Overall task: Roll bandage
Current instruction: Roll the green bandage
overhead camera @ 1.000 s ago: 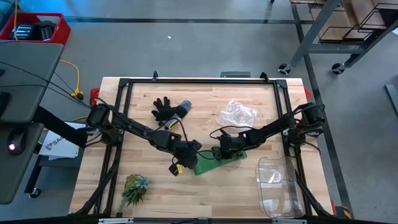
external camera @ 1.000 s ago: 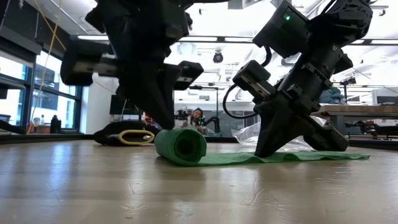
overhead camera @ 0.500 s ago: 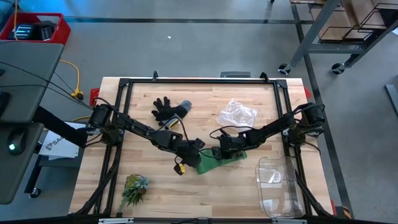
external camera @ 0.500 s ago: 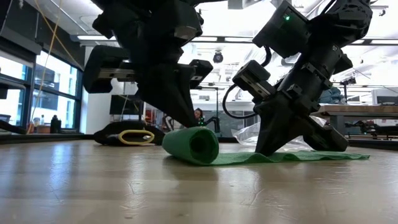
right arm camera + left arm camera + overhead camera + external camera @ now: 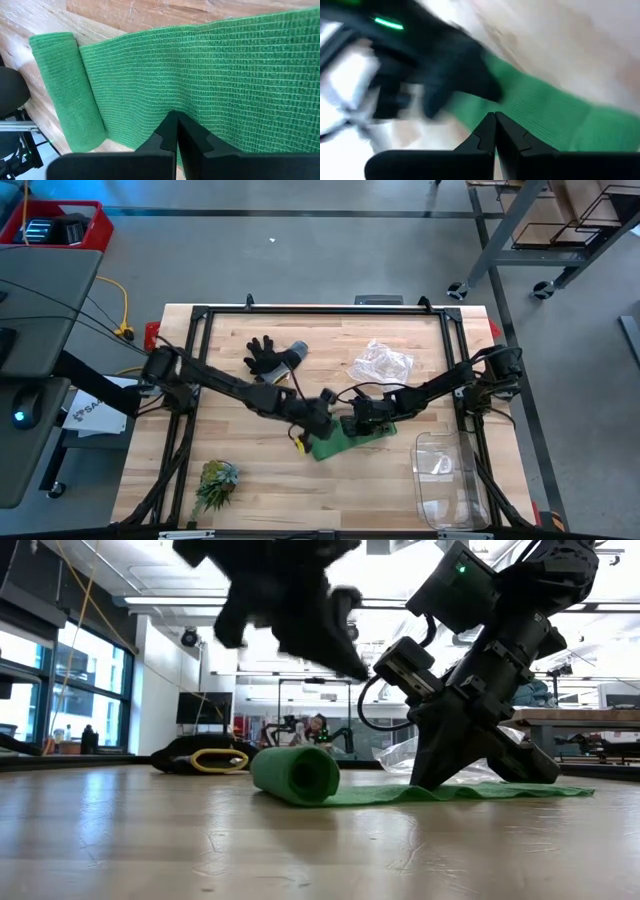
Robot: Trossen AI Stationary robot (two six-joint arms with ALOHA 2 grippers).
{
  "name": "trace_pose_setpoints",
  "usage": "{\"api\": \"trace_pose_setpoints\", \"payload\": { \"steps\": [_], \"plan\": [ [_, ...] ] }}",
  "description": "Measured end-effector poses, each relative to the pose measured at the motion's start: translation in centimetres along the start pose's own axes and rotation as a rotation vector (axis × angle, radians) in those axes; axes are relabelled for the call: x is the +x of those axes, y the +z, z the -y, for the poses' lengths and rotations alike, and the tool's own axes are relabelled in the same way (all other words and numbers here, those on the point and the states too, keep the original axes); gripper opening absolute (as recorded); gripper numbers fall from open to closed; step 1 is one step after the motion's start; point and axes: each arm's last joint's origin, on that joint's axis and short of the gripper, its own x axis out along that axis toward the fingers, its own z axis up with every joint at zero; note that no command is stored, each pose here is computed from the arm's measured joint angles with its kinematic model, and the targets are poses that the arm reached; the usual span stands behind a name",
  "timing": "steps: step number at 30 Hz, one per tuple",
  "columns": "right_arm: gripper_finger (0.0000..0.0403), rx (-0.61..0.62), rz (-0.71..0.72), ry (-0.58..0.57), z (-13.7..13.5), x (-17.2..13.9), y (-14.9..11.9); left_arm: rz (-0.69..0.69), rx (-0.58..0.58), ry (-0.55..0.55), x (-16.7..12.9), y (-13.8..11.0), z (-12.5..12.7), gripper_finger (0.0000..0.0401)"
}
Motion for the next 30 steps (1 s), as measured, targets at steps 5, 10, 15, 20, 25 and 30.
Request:
{"api": "trace_pose_setpoints", "payload": {
  "steps": [5, 10, 15, 20, 25, 30],
  "plan": [
    [0.0, 0.0, 0.0, 0.002, 0.0, 0.0, 0.0, -0.069, -0.122, -0.184, -1.8, -1.3, -0.5, 0.0],
    [0.0, -0.008, 0.0, 0.002, 0.0, 0.0, 0.0, -0.121, -0.012, -0.343, -1.5, -3.1, 1.5, 0.0],
    [0.0, -0.008, 0.0, 0.003, 0.0, 0.0, 0.0, -0.011, 0.077, -0.362, -1.2, -2.5, 2.4, 0.0],
    [0.0, -0.007, 0.001, 0.002, 0.0, 0.0, 0.0, -0.009, 0.049, -0.37, -0.8, -2.4, 2.9, 0.0],
    [0.0, -0.001, 0.003, 0.002, 0.0, 0.0, 0.2, -0.051, 0.043, -0.374, 0.3, -2.9, 3.5, 0.0],
    [0.0, -0.001, 0.002, 0.001, 0.0, 0.0, 0.3, -0.078, -0.007, -0.374, 1.0, -3.3, 3.7, 0.0]
  ]
}}
